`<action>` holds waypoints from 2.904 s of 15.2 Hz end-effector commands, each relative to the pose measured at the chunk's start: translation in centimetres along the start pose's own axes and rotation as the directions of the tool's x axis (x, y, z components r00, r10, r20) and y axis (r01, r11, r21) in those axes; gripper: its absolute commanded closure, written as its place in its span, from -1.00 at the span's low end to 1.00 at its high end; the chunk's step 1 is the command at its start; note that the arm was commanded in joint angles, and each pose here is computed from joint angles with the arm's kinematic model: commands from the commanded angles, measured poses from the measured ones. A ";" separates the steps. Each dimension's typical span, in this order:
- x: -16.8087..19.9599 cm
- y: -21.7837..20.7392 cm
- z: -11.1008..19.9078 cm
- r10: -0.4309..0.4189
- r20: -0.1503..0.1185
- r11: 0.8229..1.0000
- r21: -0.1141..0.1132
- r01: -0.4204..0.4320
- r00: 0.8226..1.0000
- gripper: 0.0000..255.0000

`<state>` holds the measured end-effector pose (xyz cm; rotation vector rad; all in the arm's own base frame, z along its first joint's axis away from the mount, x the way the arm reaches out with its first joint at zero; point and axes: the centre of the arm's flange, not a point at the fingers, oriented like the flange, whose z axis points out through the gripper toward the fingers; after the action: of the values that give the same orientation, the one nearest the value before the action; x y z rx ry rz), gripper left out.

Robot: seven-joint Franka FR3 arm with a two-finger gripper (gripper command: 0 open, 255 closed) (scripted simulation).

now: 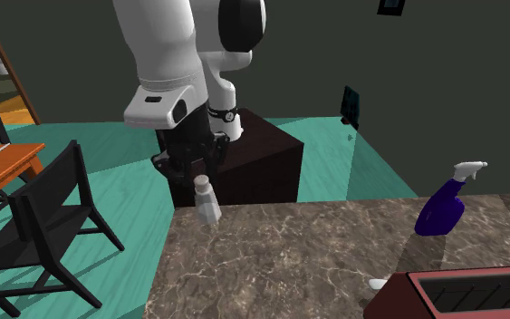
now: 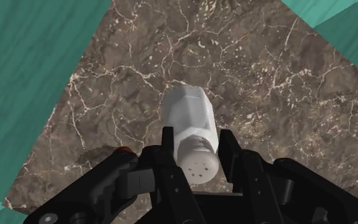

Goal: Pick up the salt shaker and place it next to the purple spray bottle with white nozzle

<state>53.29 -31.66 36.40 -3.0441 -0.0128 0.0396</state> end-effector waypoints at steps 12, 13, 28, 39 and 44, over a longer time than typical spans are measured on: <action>-0.1 -0.7 -6.9 0.000 0.000 1.000 0.000 0.000 1.000 1.00; -0.1 -0.7 -7.4 0.000 0.000 1.000 0.000 0.000 1.000 1.00; 0.3 -5.2 -13.3 0.000 0.000 1.000 0.000 0.000 1.000 1.00; 2.3 -19.5 -11.9 0.000 0.000 1.000 0.000 0.000 1.000 1.00; 3.3 -26.0 -11.3 0.000 0.000 1.000 0.000 0.000 1.000 1.00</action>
<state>56.50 -8.29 49.86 -3.0442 -0.0154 0.0396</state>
